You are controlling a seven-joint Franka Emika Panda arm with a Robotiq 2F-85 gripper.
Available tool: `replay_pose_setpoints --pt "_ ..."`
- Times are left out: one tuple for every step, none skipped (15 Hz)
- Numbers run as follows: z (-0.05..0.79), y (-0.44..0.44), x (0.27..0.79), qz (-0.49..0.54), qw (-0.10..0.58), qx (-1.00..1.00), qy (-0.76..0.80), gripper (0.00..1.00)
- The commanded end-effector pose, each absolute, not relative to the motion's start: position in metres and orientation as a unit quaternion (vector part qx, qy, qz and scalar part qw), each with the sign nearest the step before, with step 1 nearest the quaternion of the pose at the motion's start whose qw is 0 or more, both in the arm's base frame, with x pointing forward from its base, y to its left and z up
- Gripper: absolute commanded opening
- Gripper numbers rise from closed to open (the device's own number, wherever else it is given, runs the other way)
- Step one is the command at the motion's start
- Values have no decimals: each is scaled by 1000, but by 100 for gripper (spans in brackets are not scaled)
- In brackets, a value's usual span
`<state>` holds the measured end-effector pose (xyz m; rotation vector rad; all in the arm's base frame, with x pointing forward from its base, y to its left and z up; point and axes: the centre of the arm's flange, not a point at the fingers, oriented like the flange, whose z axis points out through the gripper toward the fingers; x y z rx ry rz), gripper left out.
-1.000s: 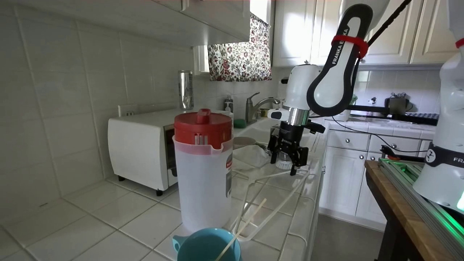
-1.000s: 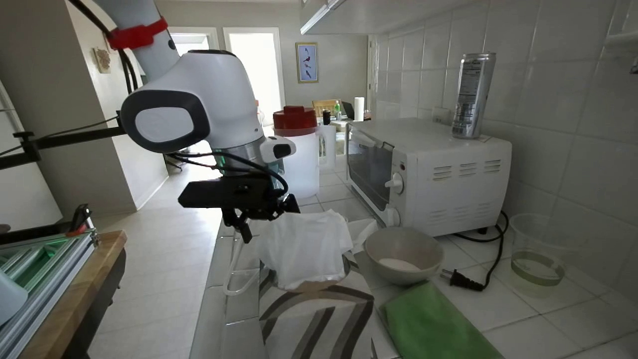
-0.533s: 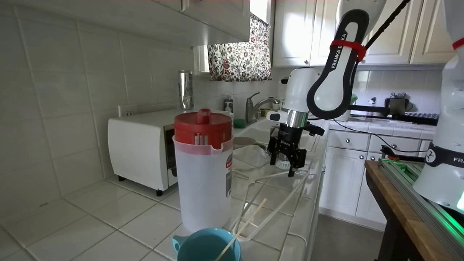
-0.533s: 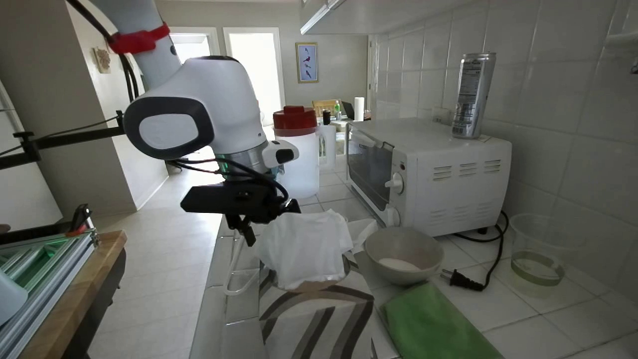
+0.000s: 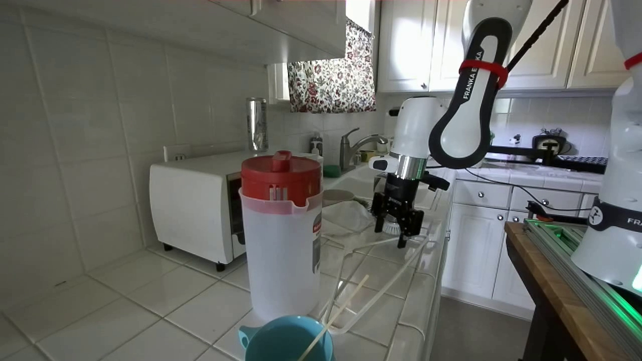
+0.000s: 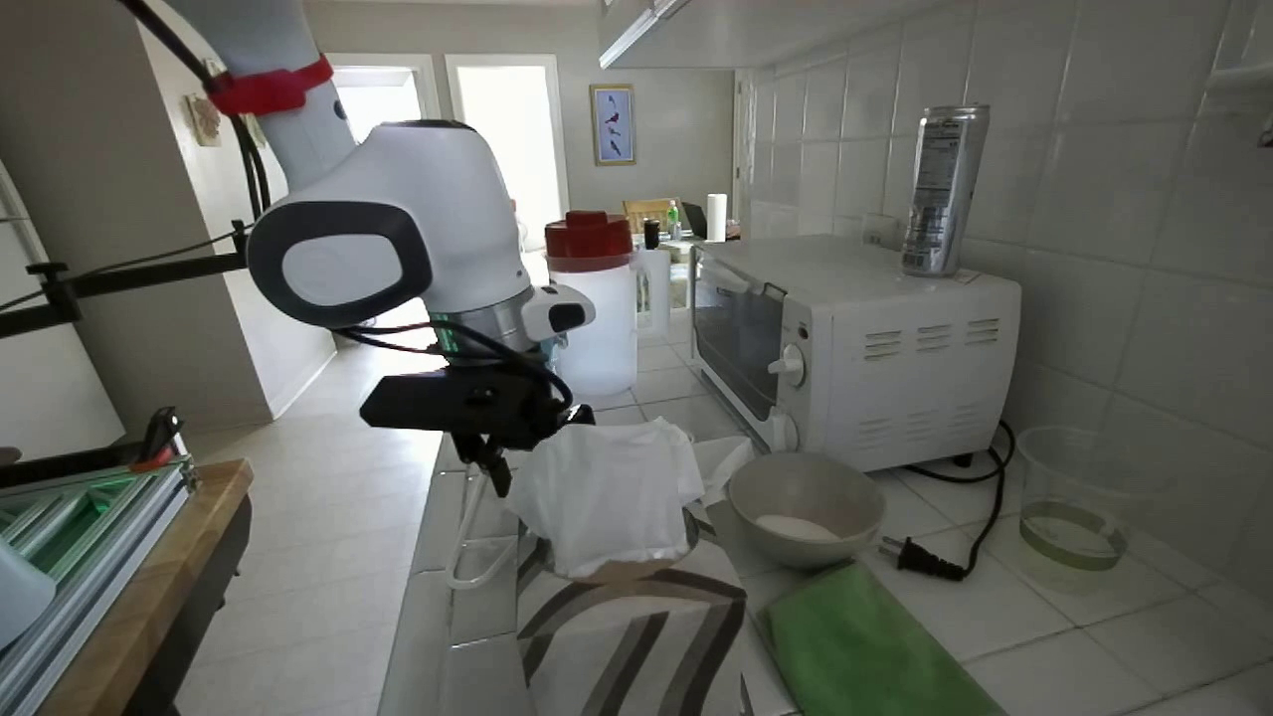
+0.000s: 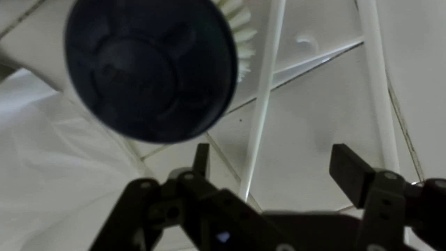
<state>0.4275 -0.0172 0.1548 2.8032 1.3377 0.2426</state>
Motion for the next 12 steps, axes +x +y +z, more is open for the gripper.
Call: replay_pose_setpoints --pt "149 -19 432 83 17 901 425 61" --pt "149 -19 432 82 17 902 424 52" --pt "148 -19 432 82 19 902 424 44" --pt "148 -19 432 83 19 902 424 34" --pt "149 -19 432 83 20 902 423 28" --pt "149 -18 431 83 20 902 424 21" --pt "149 -17 431 83 20 902 423 16" --pt "150 -16 430 82 20 902 424 8" --pt "150 -14 430 81 20 902 424 2" --pt "150 -13 429 80 19 902 423 0" --pt "149 -12 428 78 18 903 421 0" --pt "149 -13 428 79 19 904 421 1"
